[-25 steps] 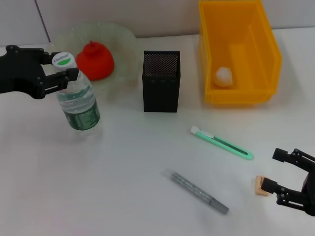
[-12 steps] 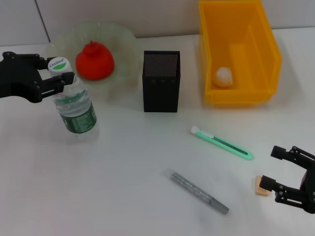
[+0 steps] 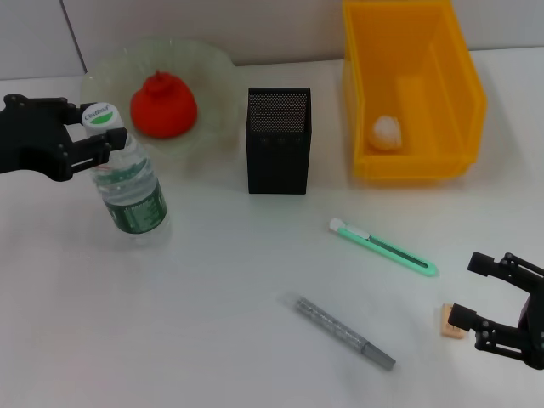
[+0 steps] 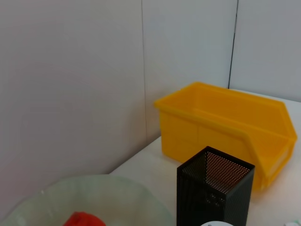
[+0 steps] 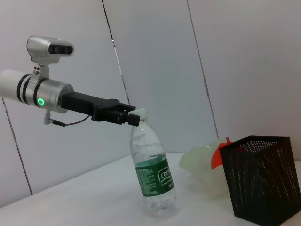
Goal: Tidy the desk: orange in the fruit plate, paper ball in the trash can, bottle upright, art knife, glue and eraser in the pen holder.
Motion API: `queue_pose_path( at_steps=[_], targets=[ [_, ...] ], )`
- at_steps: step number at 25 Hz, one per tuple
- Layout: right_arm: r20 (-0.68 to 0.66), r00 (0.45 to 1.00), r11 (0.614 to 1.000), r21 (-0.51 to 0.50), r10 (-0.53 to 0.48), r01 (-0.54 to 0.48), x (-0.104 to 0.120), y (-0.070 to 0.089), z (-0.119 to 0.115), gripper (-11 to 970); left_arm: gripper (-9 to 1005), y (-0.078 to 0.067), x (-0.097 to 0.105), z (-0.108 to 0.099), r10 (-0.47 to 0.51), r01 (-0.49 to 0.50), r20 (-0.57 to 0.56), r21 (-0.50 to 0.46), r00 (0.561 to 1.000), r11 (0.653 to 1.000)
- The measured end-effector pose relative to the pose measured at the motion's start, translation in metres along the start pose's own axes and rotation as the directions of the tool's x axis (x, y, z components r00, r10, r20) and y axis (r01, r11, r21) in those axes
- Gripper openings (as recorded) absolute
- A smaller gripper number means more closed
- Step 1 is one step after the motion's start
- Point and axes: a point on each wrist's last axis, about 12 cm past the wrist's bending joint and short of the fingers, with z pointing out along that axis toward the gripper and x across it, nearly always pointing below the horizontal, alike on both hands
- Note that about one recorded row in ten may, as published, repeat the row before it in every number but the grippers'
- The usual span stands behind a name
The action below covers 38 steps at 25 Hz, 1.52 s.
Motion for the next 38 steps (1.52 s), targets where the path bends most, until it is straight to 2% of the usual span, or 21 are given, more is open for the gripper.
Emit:
queue_pose_path(
  at_steps=[13,19,24,38],
  targets=[
    [0.0,1.0,1.0,-0.001,-0.001,0.001,0.0,0.0,0.0,836,506,-0.002,0.002,0.005,-0.016,0.016,-0.005,0.025,1.0,1.0],
    [0.001,1.0,1.0,-0.001,-0.004,0.004,0.0,0.0,0.0,836,512,-0.003,-0.001,0.003,-0.031,0.03,0.054,0.029,0.998,0.999],
    [0.001,1.0,1.0,-0.004,-0.007,0.007,-0.001,-0.001,0.002,836,739,-0.003,-0.001,-0.001,-0.031,0.029,0.074,0.029,0.997,0.999],
    [0.002,1.0,1.0,-0.006,-0.01,0.01,-0.002,-0.002,0.002,836,862,-0.004,-0.005,-0.007,0.0,-0.002,0.105,0.018,0.994,1.0]
  ],
)
